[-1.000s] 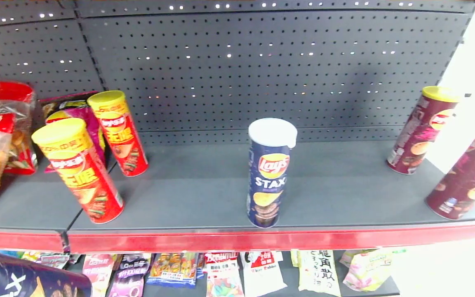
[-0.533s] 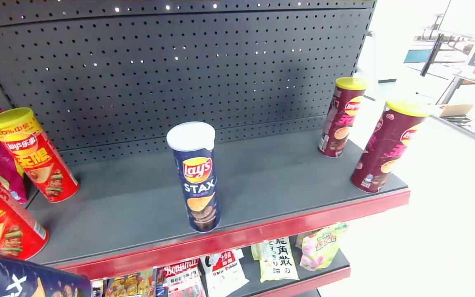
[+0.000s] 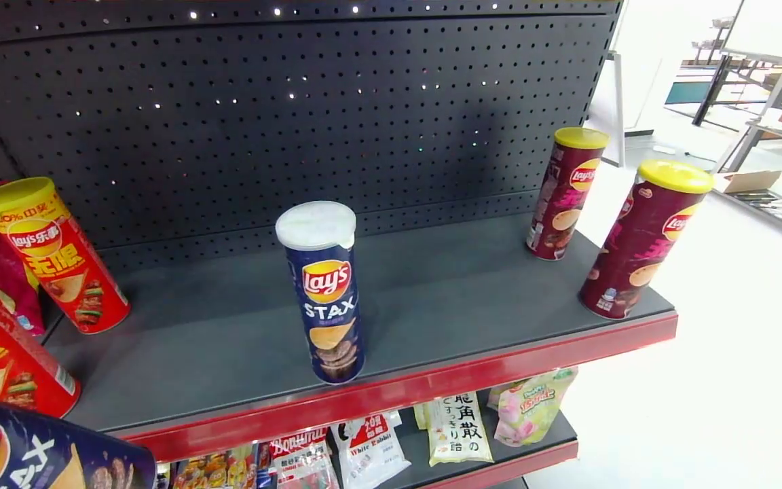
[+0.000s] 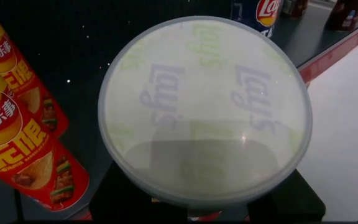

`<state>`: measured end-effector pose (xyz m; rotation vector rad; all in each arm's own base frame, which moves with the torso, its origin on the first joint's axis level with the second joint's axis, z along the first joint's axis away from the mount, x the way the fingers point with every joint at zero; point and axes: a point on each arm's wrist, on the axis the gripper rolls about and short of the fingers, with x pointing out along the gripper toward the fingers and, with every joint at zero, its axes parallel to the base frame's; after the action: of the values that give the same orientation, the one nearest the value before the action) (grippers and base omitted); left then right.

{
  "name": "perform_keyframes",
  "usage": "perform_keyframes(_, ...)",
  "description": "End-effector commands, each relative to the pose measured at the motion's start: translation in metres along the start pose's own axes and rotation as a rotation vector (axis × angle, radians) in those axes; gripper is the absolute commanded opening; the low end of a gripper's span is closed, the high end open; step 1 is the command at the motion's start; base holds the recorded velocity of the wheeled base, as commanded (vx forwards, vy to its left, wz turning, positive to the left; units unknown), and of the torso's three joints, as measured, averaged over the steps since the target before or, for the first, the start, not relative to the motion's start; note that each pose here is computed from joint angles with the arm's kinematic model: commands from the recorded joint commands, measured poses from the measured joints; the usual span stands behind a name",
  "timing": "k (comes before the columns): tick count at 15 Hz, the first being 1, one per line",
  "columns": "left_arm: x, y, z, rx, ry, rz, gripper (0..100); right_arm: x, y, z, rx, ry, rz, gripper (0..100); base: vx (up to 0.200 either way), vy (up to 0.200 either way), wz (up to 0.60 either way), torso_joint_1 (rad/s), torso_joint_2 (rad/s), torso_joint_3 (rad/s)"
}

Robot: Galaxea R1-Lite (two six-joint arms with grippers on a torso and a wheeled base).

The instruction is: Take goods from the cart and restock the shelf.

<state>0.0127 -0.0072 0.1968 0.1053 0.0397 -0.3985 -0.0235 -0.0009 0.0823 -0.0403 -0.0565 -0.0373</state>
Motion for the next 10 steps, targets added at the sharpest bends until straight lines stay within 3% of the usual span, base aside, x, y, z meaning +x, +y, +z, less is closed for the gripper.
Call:
perform_keyframes(1,0.0026,0.0006,0.0005,-0.002,0.008,-0.001,0,0.0001,0.0000,-0.0005,0.009,0.004,0.001,100,0.000,0.000,0.00,0.000,0.00,0.000)
perform_keyframes(3,0.0041,0.0009,0.0006,-0.003,0.014,-0.002,0,0.0000,0.0009,-0.0067,0.017,0.061,0.029,100,0.000,0.000,0.00,0.000,0.00,0.000)
perform_keyframes(10,0.0120,0.0036,0.0071,-0.009,0.038,0.007,0,0.0001,0.0010,-0.0067,0.037,0.058,0.033,100,0.000,0.000,0.00,0.000,0.00,0.000)
